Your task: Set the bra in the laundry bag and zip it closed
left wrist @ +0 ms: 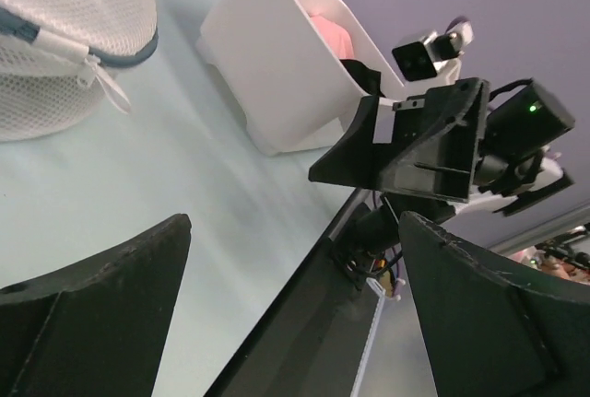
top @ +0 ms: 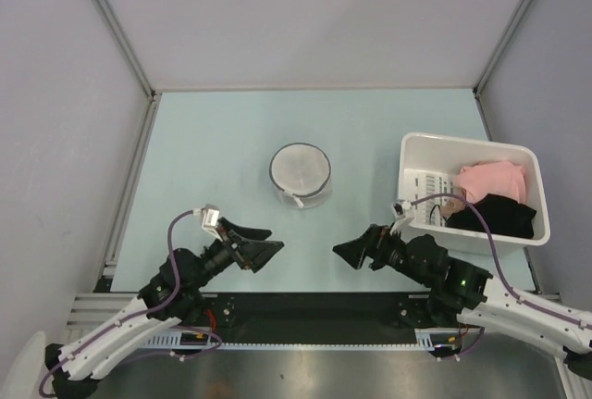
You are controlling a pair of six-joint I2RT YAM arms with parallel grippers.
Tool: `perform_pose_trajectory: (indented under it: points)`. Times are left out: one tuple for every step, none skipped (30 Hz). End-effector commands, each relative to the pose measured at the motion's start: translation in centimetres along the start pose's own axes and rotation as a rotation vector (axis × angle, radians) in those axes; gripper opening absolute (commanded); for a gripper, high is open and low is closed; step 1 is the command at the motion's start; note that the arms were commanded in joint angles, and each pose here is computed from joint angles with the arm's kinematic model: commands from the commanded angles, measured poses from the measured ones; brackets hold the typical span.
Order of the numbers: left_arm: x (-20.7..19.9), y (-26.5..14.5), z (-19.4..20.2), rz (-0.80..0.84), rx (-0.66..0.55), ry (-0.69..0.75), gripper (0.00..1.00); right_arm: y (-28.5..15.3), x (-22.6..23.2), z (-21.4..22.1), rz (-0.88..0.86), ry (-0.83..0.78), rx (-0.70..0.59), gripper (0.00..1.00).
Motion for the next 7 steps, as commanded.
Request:
perform_pose_trajectory:
  points:
    - [-0.5,-0.4,0.1,0.118,-0.072,-0.127,1.00,0.1,-2.0,0.0,0.041,0.194,-0.148,1.00]
    - [-0.6,-0.3,0.5,0.128,-0.044,-0.147,1.00,0.1,-2.5,0.6,0.052,0.219,-0.143,1.00]
    - [-0.7,-0.3,0.9,0.146,-0.026,-0.150,0.99,0.3,-3.6,1.8,0.077,0.232,-0.125,1.00]
    - [0.2,-0.1,1.7,0.141,-0.003,-0.166,1.00,0.2,-3.8,2.0,0.074,0.248,-0.134,1.00]
    - [-0.5,-0.1,1.4,0.188,-0.020,-0.178,1.00,0.2,-4.1,2.4,0.078,0.269,-0.128,1.00]
    - [-0.9,-0.2,1.4,0.215,-0.019,-0.212,1.00,0.2,-4.1,2.6,0.070,0.270,-0.127,1.00]
    - [-0.5,-0.2,1.8,0.235,-0.020,-0.234,0.99,0.1,-3.7,2.6,0.036,0.261,-0.118,1.00]
Point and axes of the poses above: each gripper's point midway between its finger pads, its own y axis out along the fingers, its own x axis along the line the jaws close on, z = x × y, the point moved 4 cm from there along -y, back along the fingers, and after that the axes turned 11 degrees about -y, right-handed, at the moved point
